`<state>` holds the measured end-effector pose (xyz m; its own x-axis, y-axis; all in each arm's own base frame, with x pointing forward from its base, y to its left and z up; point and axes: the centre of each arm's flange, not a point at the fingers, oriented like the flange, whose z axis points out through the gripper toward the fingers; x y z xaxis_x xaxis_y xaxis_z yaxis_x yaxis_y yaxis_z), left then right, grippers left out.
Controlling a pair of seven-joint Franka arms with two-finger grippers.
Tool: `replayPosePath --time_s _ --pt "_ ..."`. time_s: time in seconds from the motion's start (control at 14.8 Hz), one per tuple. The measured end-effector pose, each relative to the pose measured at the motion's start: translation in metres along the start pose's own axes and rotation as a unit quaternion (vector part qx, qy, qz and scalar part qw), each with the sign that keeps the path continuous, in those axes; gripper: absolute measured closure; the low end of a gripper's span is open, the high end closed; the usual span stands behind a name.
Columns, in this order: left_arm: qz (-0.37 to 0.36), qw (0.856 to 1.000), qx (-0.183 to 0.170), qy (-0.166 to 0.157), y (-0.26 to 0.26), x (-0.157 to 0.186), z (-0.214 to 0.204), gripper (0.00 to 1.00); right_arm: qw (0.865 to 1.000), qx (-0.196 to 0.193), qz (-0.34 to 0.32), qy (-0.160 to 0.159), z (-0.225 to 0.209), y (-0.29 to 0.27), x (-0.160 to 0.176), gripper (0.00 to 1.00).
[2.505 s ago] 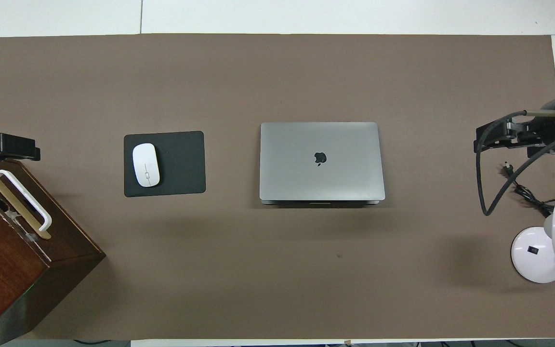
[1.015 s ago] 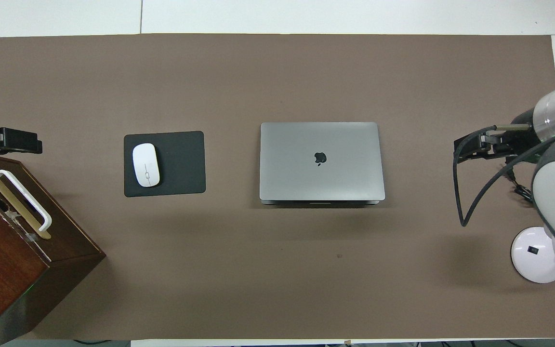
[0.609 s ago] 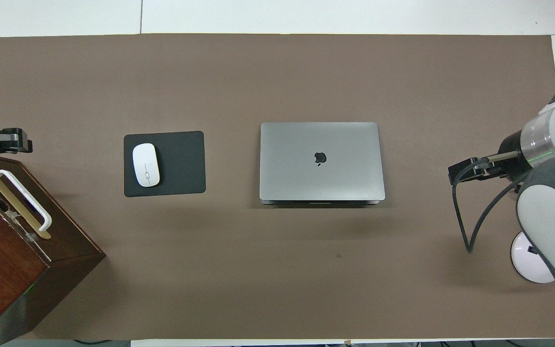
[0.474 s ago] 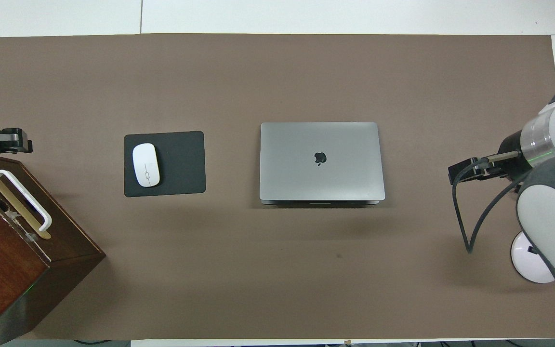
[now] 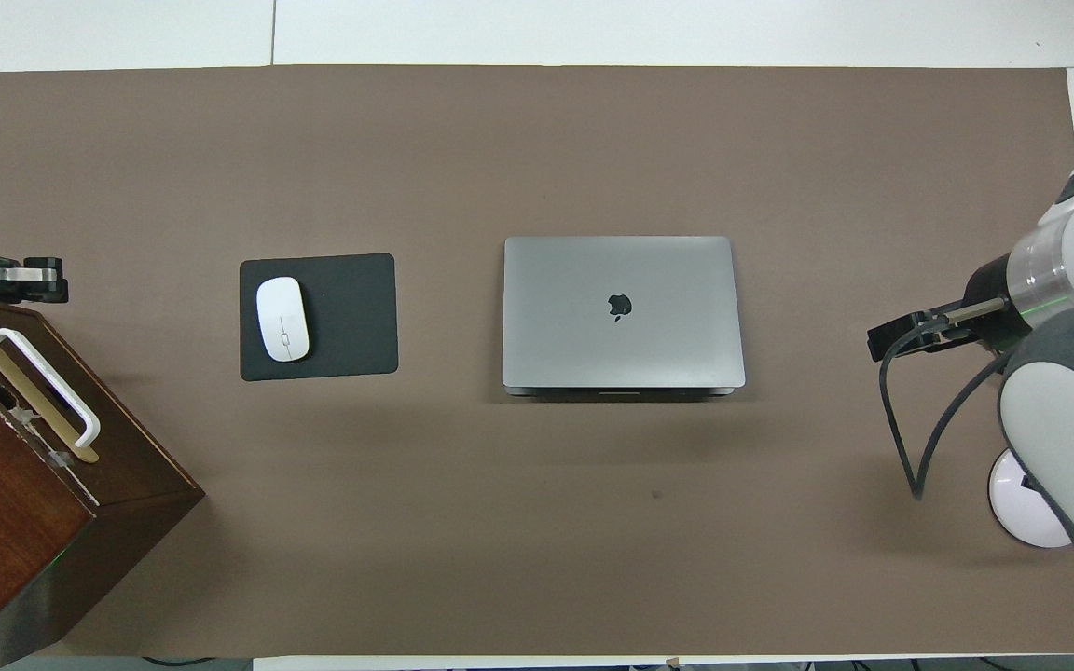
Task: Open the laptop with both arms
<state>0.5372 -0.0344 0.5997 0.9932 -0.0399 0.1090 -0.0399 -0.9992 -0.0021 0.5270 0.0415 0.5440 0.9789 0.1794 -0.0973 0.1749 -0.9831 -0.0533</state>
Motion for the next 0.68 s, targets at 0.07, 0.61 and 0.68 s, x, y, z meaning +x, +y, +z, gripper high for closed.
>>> replayPosePath --time_s 0.07,0.61,0.68 --pt "0.009 1.0 -0.001 0.0 0.01 -0.001 0.001 0.99 1.0 0.0 -0.003 0.0 0.0 0.0 0.0 0.0" --pt "0.077 0.994 -0.019 0.073 0.089 -0.031 0.048 0.99 0.999 0.002 -0.042 0.0 0.0 -0.033 0.001 0.0" --pt "0.083 0.993 -0.022 0.076 0.095 -0.036 0.054 0.99 0.999 0.001 -0.054 0.0 0.0 -0.045 0.001 0.0"
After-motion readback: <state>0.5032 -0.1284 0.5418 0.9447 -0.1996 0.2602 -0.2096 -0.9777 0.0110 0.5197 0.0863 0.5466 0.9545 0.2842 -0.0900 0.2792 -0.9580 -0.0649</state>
